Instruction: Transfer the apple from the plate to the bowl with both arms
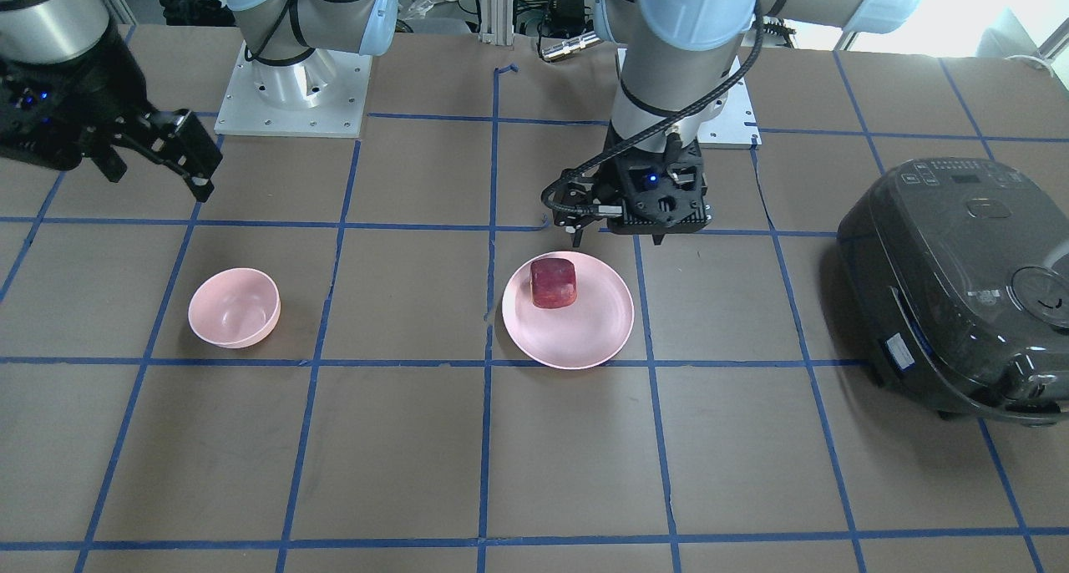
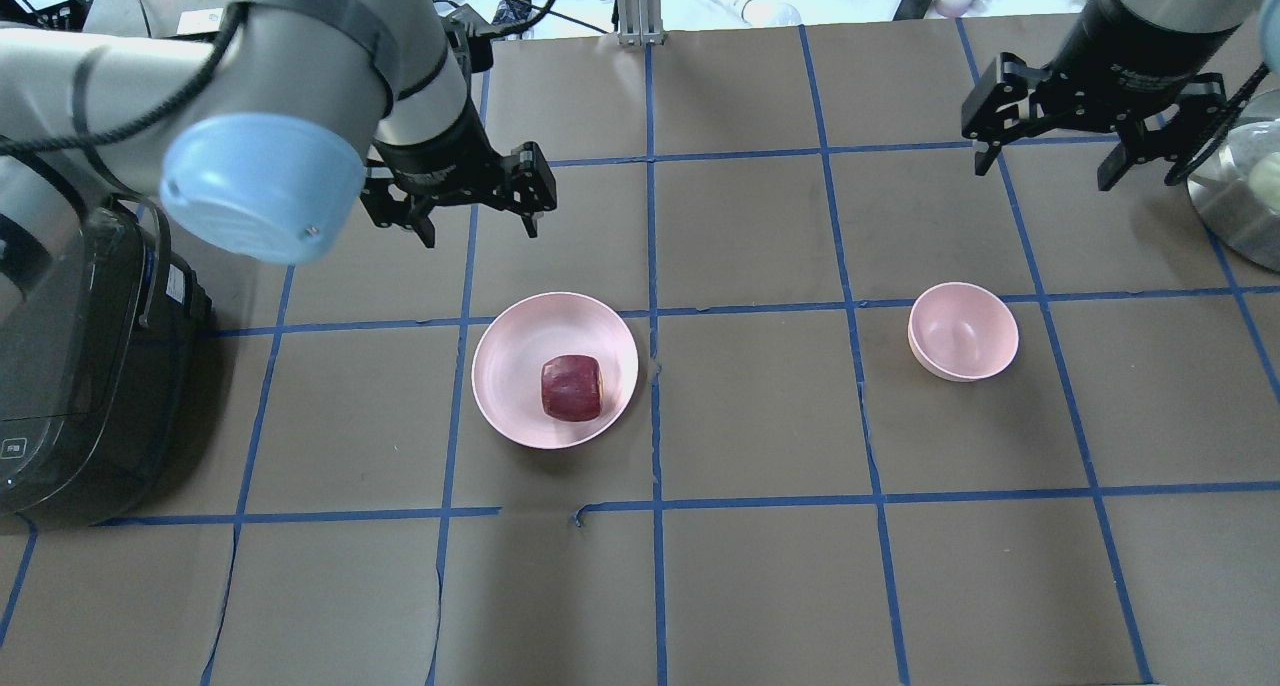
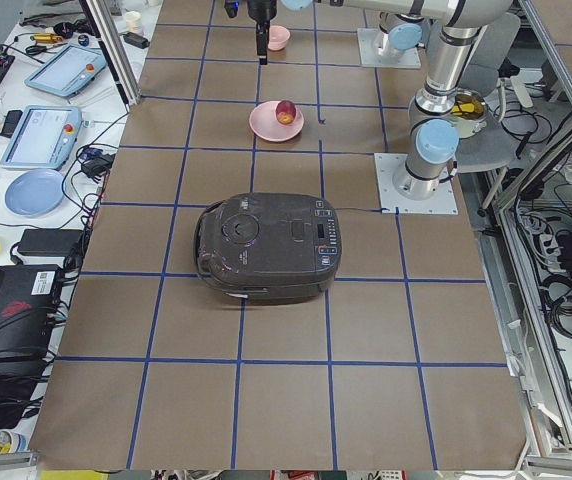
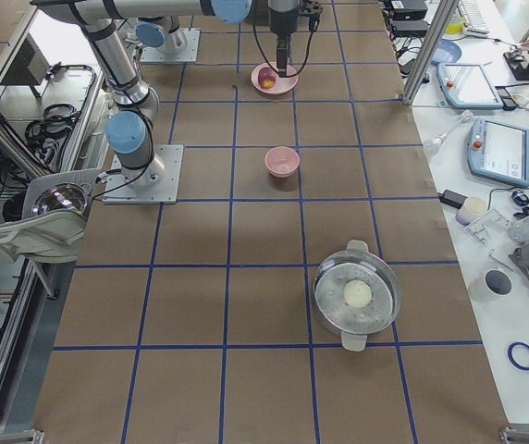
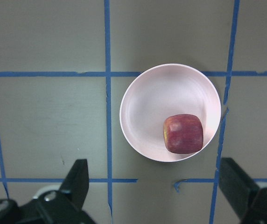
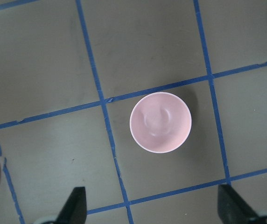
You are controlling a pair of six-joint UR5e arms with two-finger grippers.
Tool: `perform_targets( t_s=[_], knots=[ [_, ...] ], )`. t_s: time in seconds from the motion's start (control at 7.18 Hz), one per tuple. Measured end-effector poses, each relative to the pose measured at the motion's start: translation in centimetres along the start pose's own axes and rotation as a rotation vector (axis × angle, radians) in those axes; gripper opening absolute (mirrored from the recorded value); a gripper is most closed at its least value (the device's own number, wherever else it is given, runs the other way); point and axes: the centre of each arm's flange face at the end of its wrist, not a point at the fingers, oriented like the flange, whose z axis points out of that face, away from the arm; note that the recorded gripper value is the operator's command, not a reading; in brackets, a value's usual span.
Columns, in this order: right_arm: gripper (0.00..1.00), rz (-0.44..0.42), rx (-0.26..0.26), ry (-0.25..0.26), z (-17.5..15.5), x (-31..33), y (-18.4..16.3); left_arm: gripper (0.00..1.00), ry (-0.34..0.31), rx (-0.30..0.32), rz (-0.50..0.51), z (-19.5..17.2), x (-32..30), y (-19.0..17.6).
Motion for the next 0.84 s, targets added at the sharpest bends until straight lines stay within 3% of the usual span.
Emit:
perform_targets(
  t_s=[0.14, 0.28, 0.56, 0.84],
  knots=[
    [1.0, 0.042, -0.041, 0.0, 3.0, 1.9, -2.4, 1.0, -0.002, -0.008, -0.046, 3.5, 1.6, 1.6],
    [1.0, 0.043, -0.043, -0.005, 6.0, 3.2, -4.7, 1.0, -0.002, -0.008, -0.07, 7.0, 2.5, 3.0],
    [1.0, -0.144, -0.051, -0.007, 14.2, 4.7, -6.8, 1.0, 0.0, -0.006, -0.108, 13.0, 2.8, 4.9],
    [1.0, -0.247, -0.074, -0.015, 20.4, 6.8, -6.4, 1.0, -0.02, -0.05, -0.117, 16.9, 2.7, 5.4]
  ],
)
